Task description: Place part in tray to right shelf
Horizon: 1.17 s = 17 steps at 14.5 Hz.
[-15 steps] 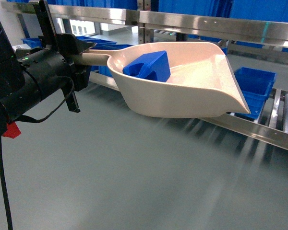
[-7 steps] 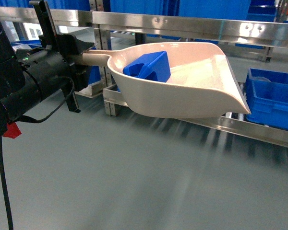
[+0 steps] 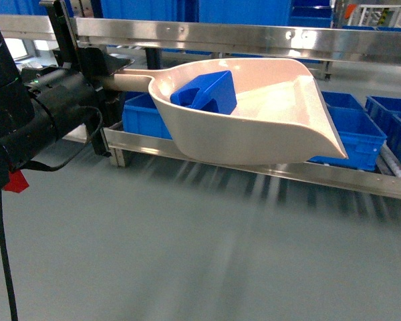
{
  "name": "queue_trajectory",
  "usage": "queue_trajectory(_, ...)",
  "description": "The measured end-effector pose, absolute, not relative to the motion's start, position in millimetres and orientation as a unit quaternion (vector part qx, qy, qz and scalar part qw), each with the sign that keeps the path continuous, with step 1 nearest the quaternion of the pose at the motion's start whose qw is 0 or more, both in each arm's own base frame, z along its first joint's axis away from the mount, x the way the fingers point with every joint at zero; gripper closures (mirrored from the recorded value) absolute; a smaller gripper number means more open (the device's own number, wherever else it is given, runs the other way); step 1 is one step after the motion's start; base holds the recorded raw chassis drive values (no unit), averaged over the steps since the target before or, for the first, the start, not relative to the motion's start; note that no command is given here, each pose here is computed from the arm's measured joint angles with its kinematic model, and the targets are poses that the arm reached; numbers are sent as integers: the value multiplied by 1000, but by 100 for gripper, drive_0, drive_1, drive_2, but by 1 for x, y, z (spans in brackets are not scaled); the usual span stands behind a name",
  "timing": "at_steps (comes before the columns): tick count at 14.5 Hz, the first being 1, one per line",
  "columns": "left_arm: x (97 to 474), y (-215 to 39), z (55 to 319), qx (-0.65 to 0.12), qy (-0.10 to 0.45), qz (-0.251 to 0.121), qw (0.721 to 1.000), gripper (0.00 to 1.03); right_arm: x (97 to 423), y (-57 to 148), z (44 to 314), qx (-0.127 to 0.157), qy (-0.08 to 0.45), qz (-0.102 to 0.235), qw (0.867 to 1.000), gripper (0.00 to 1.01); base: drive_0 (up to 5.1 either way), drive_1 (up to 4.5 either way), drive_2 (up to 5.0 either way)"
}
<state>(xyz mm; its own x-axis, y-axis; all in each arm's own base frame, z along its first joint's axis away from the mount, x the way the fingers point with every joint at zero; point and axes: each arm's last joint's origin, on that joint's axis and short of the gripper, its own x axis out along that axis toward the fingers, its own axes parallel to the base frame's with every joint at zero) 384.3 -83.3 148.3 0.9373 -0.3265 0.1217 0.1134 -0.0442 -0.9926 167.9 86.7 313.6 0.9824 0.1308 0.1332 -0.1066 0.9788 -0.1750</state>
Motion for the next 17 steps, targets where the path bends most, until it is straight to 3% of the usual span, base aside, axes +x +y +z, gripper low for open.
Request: queue_trajectory(17,384,-83,148,-705,75,-160,687,91,168,87,314,-84,-72,60,992,3,-150,-150,-150)
